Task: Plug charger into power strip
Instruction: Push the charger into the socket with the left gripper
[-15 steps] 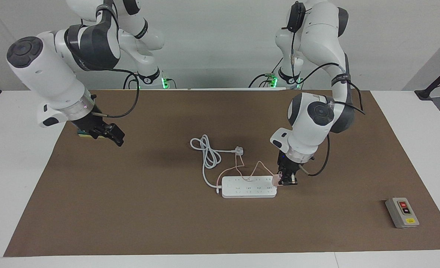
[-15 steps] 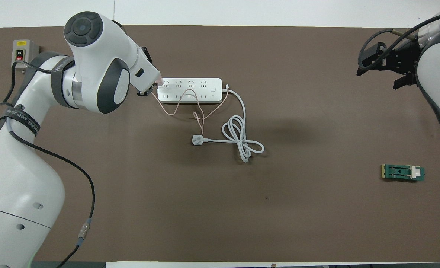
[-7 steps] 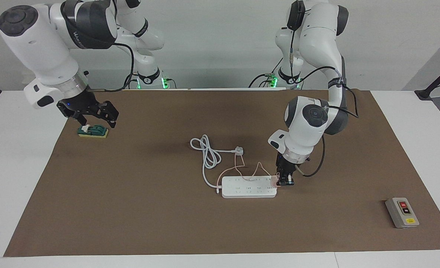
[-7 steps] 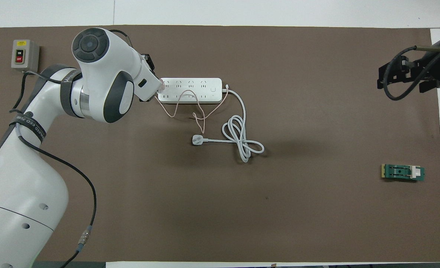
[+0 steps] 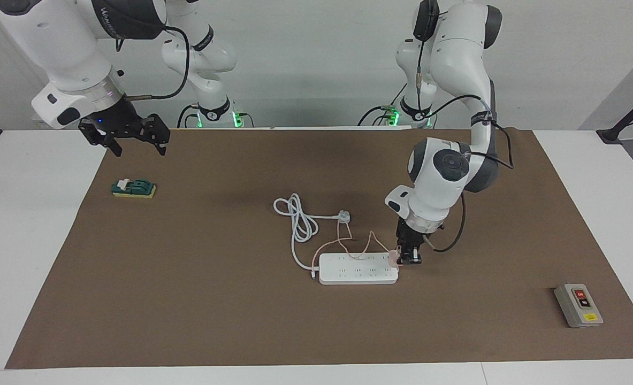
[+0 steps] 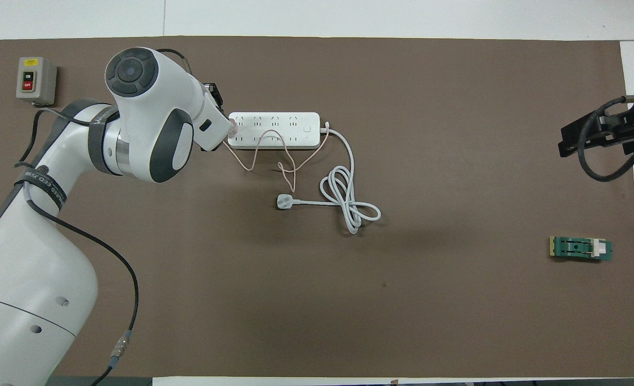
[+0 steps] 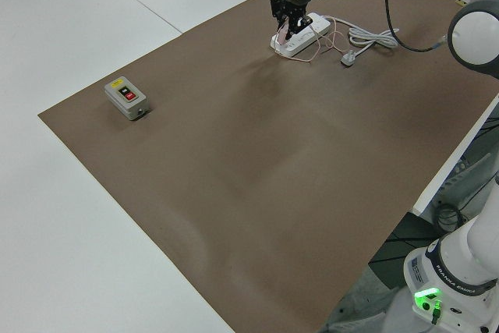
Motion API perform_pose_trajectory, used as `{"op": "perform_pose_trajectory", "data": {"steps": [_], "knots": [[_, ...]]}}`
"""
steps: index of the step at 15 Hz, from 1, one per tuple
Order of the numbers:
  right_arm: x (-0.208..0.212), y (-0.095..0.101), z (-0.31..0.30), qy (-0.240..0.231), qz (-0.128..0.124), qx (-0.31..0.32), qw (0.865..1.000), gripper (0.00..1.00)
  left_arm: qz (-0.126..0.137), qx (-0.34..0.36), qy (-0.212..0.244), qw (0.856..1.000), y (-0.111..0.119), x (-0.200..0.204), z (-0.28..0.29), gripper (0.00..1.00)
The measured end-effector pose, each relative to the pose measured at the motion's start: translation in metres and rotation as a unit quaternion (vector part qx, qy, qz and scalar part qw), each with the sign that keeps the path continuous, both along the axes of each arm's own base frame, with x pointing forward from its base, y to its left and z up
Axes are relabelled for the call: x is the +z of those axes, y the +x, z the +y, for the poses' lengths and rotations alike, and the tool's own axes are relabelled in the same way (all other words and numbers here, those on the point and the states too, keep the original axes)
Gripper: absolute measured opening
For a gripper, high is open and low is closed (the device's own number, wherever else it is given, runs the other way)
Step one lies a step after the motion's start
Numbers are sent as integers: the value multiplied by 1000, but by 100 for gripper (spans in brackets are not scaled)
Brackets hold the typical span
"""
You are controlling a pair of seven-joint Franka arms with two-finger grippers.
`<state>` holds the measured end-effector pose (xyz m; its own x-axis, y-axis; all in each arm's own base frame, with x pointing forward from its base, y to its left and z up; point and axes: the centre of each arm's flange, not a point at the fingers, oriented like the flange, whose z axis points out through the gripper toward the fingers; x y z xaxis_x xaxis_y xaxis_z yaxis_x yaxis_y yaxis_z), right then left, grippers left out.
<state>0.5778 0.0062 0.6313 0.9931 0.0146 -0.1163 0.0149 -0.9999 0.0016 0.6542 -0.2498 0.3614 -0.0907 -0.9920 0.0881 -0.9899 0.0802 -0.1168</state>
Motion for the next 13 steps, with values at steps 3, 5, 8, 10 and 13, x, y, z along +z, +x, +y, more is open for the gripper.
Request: {"op": "perform_pose_trajectory", "data": {"steps": [3, 5, 8, 10, 13], "knots": [[-3, -18, 1, -6, 10, 2, 1000, 100, -1, -1, -1, 1000, -2, 0, -1, 32], [-4, -29, 0, -18, 4, 9, 1000, 100, 1, -4, -4, 1000, -5, 0, -8, 32], [-4, -41, 1, -24, -12, 12, 1000, 100, 10, 3, -20, 1000, -12, -1, -12, 32], [-1, -46, -4, -25, -24, 9, 999, 100, 13, 6, -24, 1000, -14, -1, -11, 32], [3, -47, -16, -23, -39, 4, 999, 100, 16, 7, -23, 1000, -17, -3, -10, 32]]}}
